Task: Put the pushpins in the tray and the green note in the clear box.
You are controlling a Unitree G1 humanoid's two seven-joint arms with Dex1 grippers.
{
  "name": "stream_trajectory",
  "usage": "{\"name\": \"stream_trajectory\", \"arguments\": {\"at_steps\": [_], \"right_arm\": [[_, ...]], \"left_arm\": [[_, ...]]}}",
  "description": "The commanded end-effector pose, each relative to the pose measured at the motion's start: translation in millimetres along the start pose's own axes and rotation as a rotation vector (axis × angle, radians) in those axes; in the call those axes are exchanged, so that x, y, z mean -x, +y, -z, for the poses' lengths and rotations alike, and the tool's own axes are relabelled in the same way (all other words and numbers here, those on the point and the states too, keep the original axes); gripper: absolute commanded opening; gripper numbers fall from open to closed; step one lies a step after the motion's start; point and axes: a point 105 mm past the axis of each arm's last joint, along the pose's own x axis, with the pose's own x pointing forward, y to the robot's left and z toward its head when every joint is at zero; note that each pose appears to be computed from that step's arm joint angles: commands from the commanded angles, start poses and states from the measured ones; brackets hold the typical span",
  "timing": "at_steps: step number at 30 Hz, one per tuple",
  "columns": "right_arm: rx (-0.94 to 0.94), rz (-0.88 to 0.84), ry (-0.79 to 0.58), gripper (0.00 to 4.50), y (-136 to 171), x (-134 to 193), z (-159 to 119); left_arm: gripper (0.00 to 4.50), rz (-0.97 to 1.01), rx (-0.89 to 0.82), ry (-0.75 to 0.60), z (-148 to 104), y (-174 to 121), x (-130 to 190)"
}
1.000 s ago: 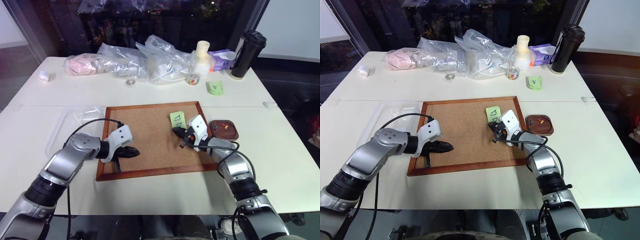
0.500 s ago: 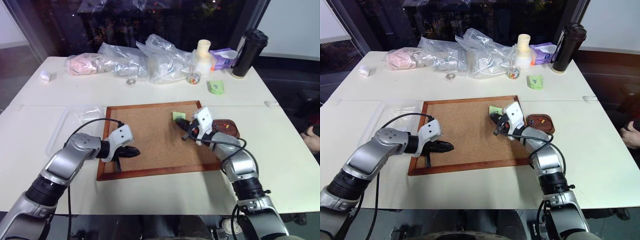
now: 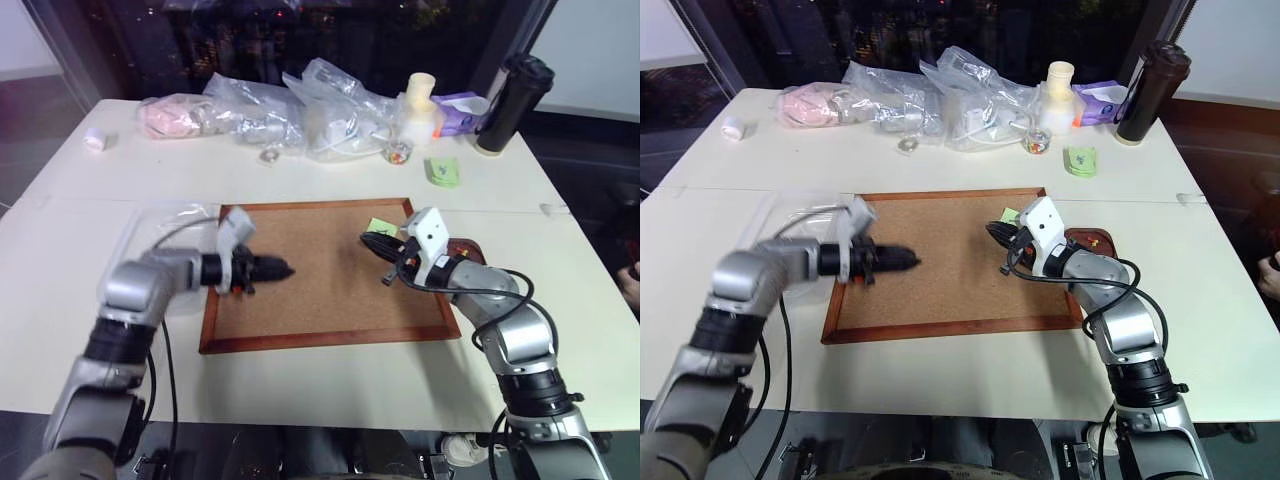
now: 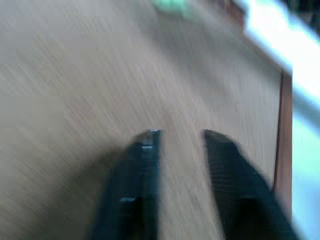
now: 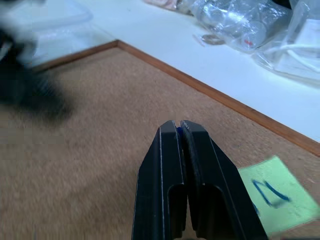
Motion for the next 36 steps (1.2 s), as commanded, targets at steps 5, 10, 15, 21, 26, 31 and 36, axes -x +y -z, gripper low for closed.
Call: {"name": "stream_trajectory", "arguments": {"at_steps": [5,10,15,21,26,31,36], "right_arm": [[0.027,0.051,-0.016,0.00,-16,17,-11],[-0.050,0.231,0.021,0.00,-54,46,-2],[-0.123,0.353,0.119,0.00,-78,70,20],[-0.182,0.426,0.174,0.00,-91,85,38],[-0.196,0.444,0.216,0.00,-93,91,48],[-0.214,0.460,0.221,0.61,-94,94,53],[-0.212,0.470,0.230,3.03,-95,96,56]], "left_arm": [[4.48,0.060,0.023,-0.070,-23,-6,-1],[4.48,0.086,-0.119,0.051,-4,-16,-12],[4.48,0.103,-0.257,0.115,13,-21,-15],[4.48,0.106,-0.334,0.117,16,-26,-22],[4.48,0.065,-0.414,0.138,18,-20,-21],[4.50,0.090,-0.414,0.129,23,-23,-19],[4.50,0.087,-0.442,0.122,29,-21,-16]]}}
